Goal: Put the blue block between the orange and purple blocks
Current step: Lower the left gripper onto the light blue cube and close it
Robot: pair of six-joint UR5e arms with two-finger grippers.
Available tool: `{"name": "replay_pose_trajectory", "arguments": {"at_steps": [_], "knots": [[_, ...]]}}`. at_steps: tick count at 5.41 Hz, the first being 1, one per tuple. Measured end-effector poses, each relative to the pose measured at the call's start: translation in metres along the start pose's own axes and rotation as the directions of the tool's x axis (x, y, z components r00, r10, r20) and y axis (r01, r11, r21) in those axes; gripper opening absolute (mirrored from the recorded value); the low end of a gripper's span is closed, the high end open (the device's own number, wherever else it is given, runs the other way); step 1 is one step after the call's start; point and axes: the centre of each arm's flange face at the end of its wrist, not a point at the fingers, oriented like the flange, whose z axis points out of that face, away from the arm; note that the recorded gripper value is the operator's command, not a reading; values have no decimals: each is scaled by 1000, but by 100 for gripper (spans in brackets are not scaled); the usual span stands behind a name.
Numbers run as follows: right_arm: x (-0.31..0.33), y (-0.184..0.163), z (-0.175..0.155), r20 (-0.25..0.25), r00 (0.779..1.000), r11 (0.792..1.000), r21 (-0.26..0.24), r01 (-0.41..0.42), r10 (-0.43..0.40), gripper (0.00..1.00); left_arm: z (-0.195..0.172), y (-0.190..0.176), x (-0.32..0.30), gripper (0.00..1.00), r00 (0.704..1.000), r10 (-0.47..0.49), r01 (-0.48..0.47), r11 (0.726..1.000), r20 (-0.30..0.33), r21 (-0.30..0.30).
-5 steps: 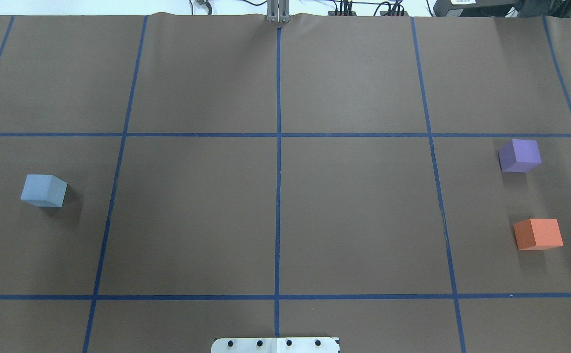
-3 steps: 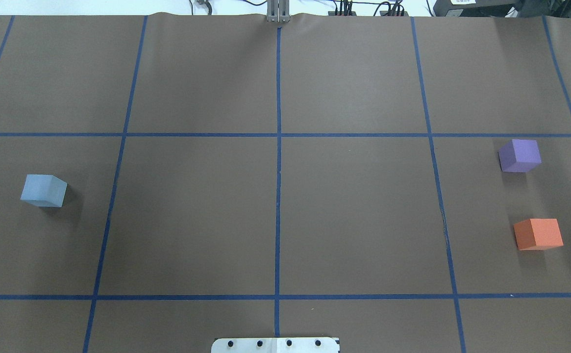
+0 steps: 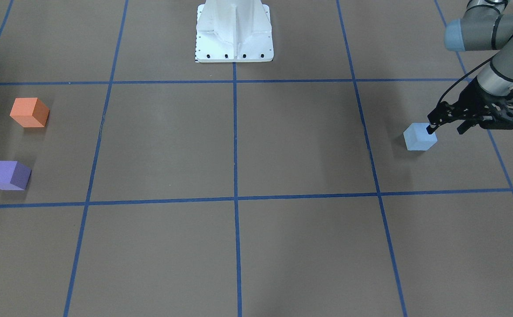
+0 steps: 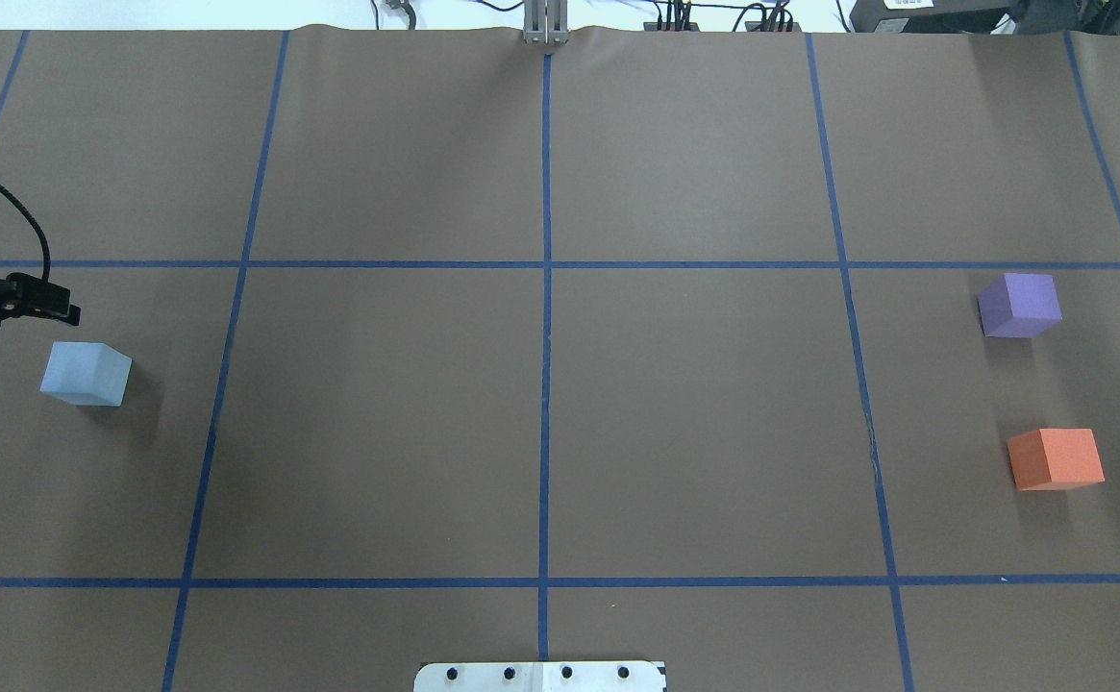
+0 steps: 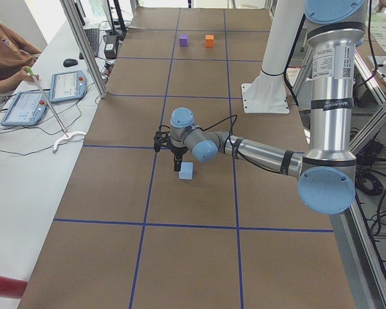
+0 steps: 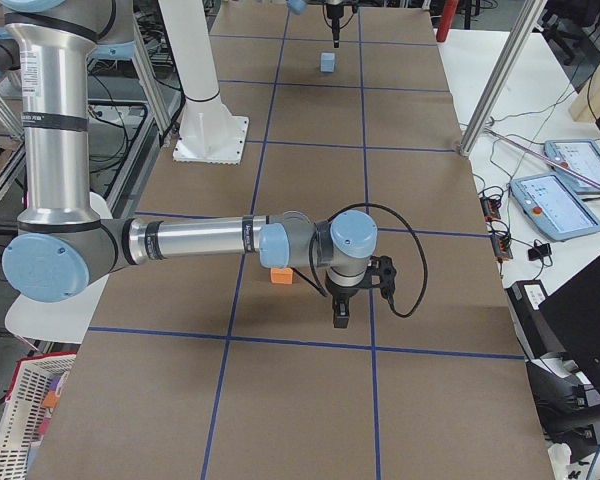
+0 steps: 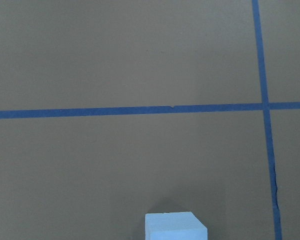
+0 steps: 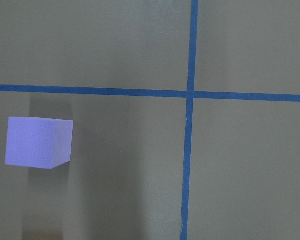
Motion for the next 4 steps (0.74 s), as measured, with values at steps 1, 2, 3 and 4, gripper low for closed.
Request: {"name": "replay_pose_trajectory", "arguments": {"at_steps": [1, 2, 3, 4], "knots": [[0, 1, 0, 0, 1000, 1000, 0, 0, 0, 100, 16, 10, 8, 100, 1000, -2, 2, 1000, 24, -6], [0, 1, -1, 0, 1000, 1000, 3, 1, -1, 100, 27, 16, 12, 100, 999, -7, 8, 1000, 40, -16], [0, 1, -2, -1, 1000, 1000, 5, 2, -2, 100, 35, 20, 11, 100, 999, -8, 10, 1000, 50, -26], [0, 1, -3, -1, 1000, 1000, 6, 2, -2, 100, 43, 23, 11, 100, 998, -6, 8, 999, 60, -39]]}}
